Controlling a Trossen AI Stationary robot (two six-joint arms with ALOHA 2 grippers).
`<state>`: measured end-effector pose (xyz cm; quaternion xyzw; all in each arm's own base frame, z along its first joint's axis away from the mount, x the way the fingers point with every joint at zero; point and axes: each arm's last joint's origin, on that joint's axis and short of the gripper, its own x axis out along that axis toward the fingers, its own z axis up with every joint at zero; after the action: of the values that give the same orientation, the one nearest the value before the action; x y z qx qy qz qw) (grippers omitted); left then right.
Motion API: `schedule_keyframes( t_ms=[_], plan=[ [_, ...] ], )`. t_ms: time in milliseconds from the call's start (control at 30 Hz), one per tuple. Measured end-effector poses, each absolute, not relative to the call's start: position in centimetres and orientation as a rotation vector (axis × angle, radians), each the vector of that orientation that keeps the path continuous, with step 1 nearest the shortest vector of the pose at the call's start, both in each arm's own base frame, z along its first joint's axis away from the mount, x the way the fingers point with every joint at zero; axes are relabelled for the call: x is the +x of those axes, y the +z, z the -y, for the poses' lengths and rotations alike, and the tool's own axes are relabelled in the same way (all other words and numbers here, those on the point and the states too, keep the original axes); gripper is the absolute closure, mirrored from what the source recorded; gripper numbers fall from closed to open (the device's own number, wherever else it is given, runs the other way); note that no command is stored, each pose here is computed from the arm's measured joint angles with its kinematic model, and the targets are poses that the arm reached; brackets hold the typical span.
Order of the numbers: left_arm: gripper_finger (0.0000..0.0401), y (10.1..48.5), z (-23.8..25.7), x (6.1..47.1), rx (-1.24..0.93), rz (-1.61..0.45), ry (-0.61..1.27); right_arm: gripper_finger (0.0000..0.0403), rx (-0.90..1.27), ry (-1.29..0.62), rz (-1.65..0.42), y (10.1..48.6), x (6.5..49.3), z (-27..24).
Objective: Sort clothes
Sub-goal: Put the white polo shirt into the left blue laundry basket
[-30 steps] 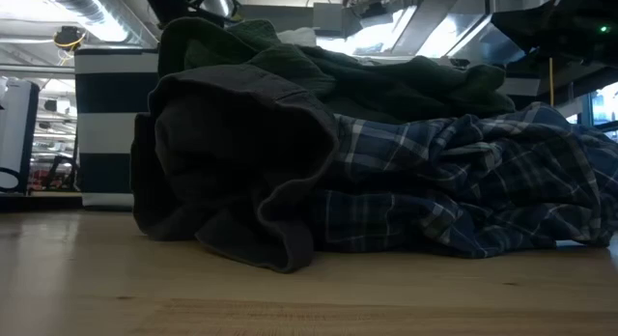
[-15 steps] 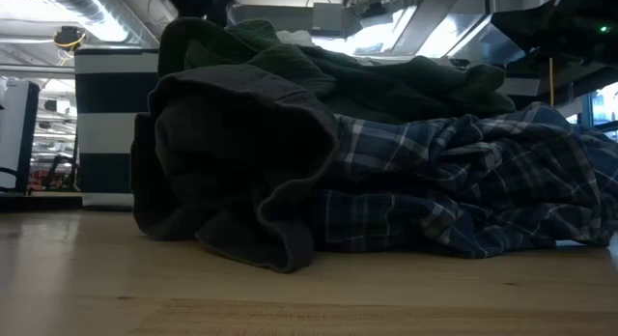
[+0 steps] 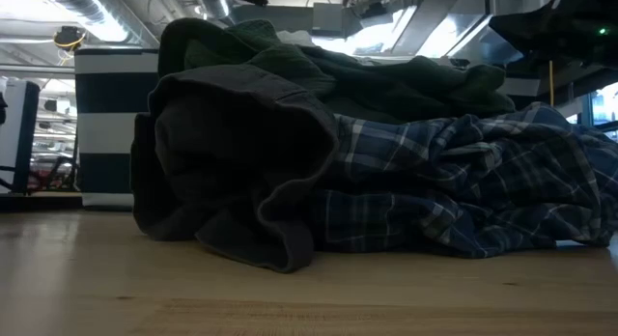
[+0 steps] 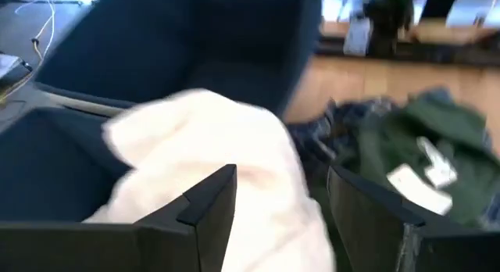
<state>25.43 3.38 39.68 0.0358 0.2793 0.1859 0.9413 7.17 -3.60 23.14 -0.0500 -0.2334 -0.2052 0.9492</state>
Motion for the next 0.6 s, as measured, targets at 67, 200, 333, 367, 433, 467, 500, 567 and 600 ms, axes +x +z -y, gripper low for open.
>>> schedule_keyframes(
  t_ms=[67, 200, 333, 367, 433, 467, 500, 567, 600],
  plan=[
    [0.0213, 38.5, -2.2, 26.4, 0.132, -0.625, 0.373, 0.0384, -0.102, -0.418, 0.475, 23.1, 7.2, 3.6],
    [0.0218, 37.0, -0.6, 28.0, 0.263, -0.692, 0.42, 0.0384, -0.102, -0.418, 0.475, 23.1, 7.2, 3.6],
    [0.0222, 35.9, 0.0, 29.1, 0.404, -0.743, 0.486, 0.0384, -0.102, -0.418, 0.475, 23.1, 7.2, 3.6],
    [0.0223, 35.8, 0.0, 29.2, 0.431, -0.755, 0.501, 0.0384, -0.102, -0.418, 0.475, 23.1, 7.2, 3.6],
    [0.0224, 35.4, -0.2, 29.5, 0.464, -0.774, 0.529, 0.0384, -0.103, -0.418, 0.475, 23.1, 7.2, 3.6],
    [0.0225, 35.2, -0.5, 29.7, 0.473, -0.786, 0.539, 0.0384, -0.105, -0.419, 0.475, 23.1, 7.2, 3.6],
    [0.0226, 35.1, -0.7, 29.8, 0.473, -0.793, 0.548, 0.0384, -0.105, -0.419, 0.475, 23.1, 7.2, 3.6],
    [0.0229, 34.8, -1.0, 30.1, 0.474, -0.807, 0.559, 0.0384, -0.105, -0.419, 0.475, 23.1, 7.2, 3.6],
    [0.0231, 34.7, -1.2, 30.1, 0.479, -0.812, 0.562, 0.0384, -0.105, -0.419, 0.475, 23.1, 7.2, 3.6]
  ],
)
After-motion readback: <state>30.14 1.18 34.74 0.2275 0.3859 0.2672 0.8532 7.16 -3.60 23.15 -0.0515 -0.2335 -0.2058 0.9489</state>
